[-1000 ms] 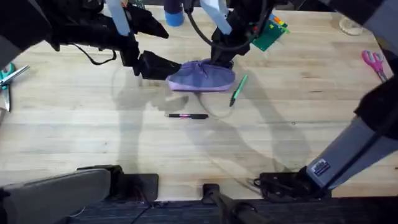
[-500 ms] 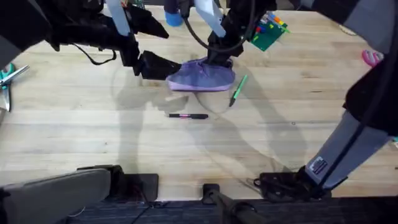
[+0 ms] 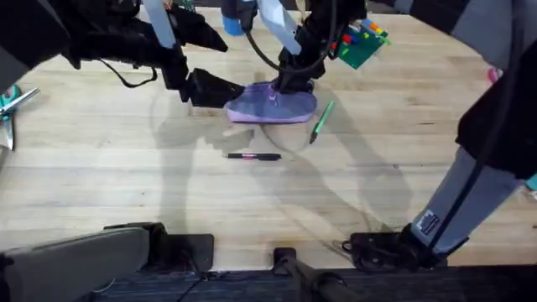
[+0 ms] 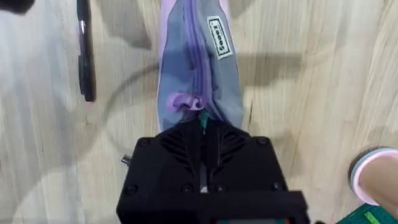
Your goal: Unzip the bag, pick up the pens from the table one at a time and place them inside, then zip the bag closed.
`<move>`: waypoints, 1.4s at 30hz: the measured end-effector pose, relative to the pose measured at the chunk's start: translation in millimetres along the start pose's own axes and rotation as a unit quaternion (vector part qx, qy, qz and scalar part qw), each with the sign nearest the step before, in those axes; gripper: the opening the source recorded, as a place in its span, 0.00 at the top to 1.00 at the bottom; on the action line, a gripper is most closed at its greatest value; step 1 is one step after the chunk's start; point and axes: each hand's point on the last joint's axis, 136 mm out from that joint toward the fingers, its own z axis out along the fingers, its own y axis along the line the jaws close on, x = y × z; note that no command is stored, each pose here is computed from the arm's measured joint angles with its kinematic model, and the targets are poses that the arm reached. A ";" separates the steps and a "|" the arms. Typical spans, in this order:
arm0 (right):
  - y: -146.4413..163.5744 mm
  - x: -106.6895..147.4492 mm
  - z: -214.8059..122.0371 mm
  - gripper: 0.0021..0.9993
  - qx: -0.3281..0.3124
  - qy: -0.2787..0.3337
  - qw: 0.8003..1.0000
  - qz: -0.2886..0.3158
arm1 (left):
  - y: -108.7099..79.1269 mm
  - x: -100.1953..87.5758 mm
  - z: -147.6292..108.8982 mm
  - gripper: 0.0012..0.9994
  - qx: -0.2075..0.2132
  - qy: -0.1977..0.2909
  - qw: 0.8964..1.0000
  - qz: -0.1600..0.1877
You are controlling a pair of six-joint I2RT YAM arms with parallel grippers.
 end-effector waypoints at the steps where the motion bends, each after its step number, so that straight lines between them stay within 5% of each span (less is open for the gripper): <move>1: 0.3 -0.3 0.1 0.90 0.000 0.000 1.000 -0.001 | 0.0 0.0 0.0 0.01 0.000 0.000 1.000 0.000; 3: 0.8 -0.9 0.5 0.82 -0.001 0.001 1.000 -0.001 | 0.0 -0.1 0.0 0.01 0.000 0.000 1.000 0.000; 8: 3.1 -3.7 1.7 0.15 -0.002 0.002 1.000 -0.006 | 0.0 0.0 0.0 0.01 0.000 0.000 1.000 0.000; 10: 5.0 -4.4 2.2 0.01 -0.005 0.003 1.000 -0.008 | -0.1 0.0 0.0 0.01 0.000 0.000 1.000 0.000; 32: 7.3 -4.8 -0.5 0.00 -0.006 0.004 1.000 0.030 | 0.0 0.0 0.0 0.01 0.000 0.000 1.000 0.000; 37: 13.8 -15.4 -33.5 0.00 0.020 -0.014 0.998 0.066 | 0.0 0.0 0.0 0.01 0.000 0.000 1.000 0.000; 38: 25.2 -23.7 -68.6 0.00 0.046 -0.031 0.996 0.068 | 0.0 0.0 0.0 0.01 0.000 0.000 1.000 0.000; 42: 51.4 -25.2 -103.4 0.00 0.051 -0.038 0.995 0.074 | 0.0 0.0 0.0 0.01 0.000 0.000 1.000 0.000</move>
